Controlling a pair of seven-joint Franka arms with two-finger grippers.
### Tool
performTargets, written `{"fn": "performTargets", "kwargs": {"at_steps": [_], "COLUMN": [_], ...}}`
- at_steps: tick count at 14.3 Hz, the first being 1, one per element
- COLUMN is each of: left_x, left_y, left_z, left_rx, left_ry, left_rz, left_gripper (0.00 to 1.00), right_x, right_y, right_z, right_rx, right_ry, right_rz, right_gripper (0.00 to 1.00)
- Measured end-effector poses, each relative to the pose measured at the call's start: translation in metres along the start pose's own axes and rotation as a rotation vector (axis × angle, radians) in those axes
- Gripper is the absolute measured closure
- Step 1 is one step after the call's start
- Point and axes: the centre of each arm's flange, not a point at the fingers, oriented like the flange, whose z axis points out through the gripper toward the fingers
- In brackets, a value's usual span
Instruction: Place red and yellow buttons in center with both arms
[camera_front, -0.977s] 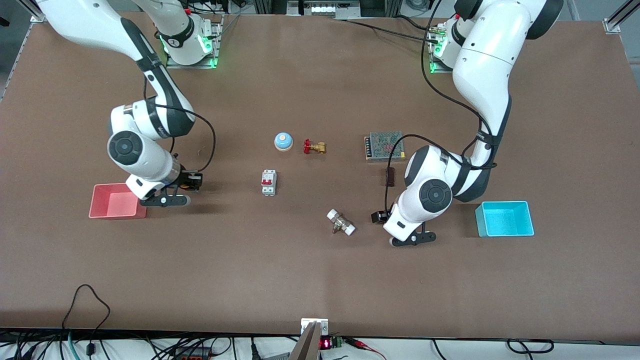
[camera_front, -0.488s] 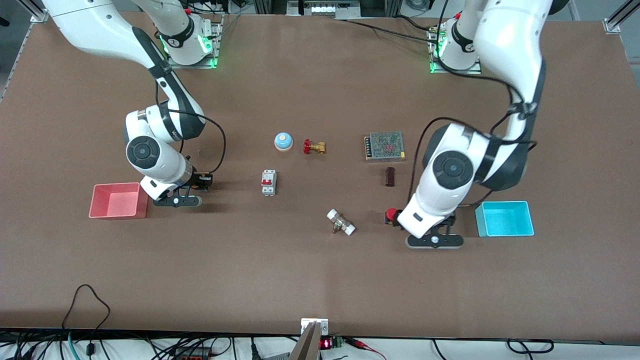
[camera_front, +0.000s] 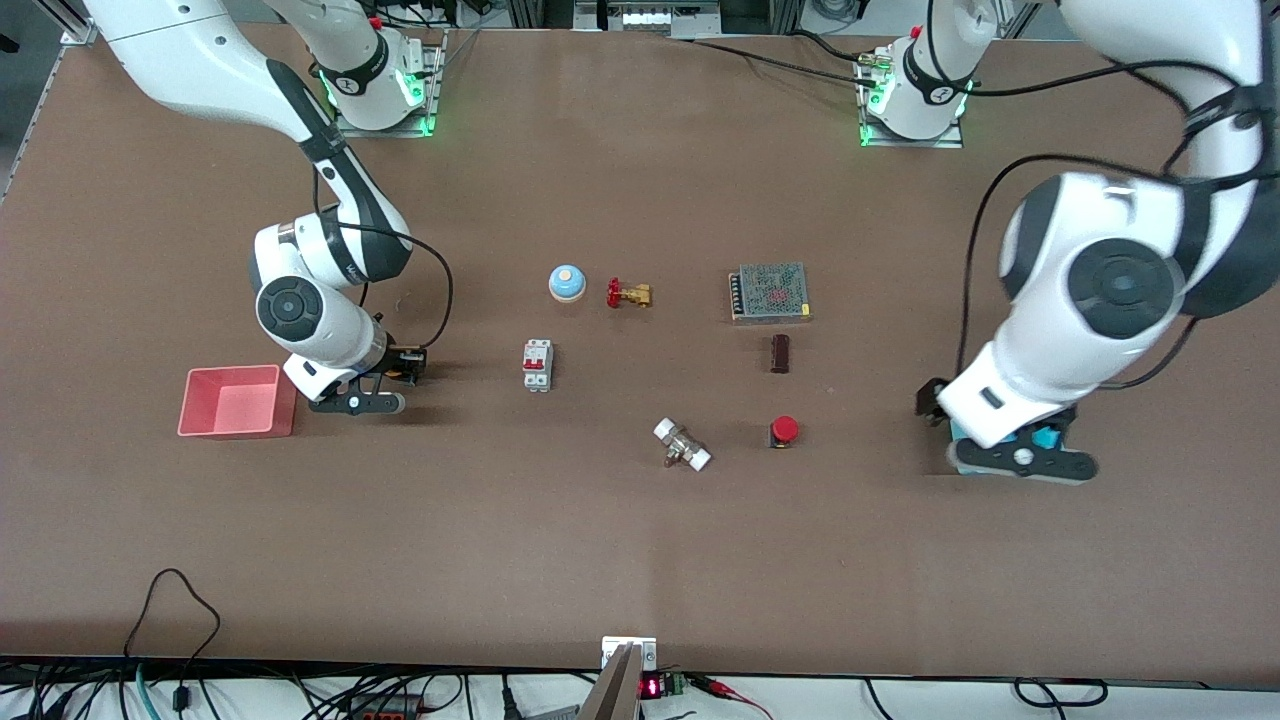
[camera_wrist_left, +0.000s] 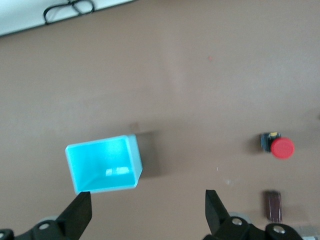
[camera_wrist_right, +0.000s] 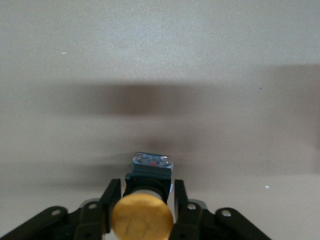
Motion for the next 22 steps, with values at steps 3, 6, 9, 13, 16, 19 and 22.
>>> {"fn": "performTargets", "kwargs": {"at_steps": [3,6,9,13,16,19,22], "left_x": [-0.011,-0.010,-0.007,-0.013,-0.048,-0.093,-0.101], "left_y": [-0.022,-0.051,-0.058,-0.065,-0.074,-0.077,-0.079], "left_z": [-0.060,-0.091,-0.083,-0.073,-0.055,-0.051,-0.059], "left_rx": [-0.005,-0.007,-0.018,-0.068,-0.097,-0.101,-0.100], "left_ry": [-0.001,0.060,0.054,0.069,0.083,0.021,0.025], "left_rz": [0.005,-0.002,-0.014,-0.040,-0.062,-0.069,-0.071], "left_gripper": [0.00,0.00,0.00,0.00,0.00,0.00,0.00], "right_x": [0.005,0.022,0.026,0.009,-0.009,-0.027,-0.031], "right_y": [0.001,0.014,0.037,0.071,0.126,0.147,0.140], "right_z": [-0.007,-0.060,-0.137,-0.244,-0.298,-0.325,-0.329], "right_rx": [0.005,0.016,0.062,0.051,0.027,0.025,0.079], "right_ry": [0.020,0.111,0.137,0.110,0.078,0.059,0.045], "right_rz": [0.006,0.035,0.103,0.090,0.053,0.056,0.082], "right_gripper": [0.17,0.01,0.00,0.00,0.00,0.00,0.00]}}
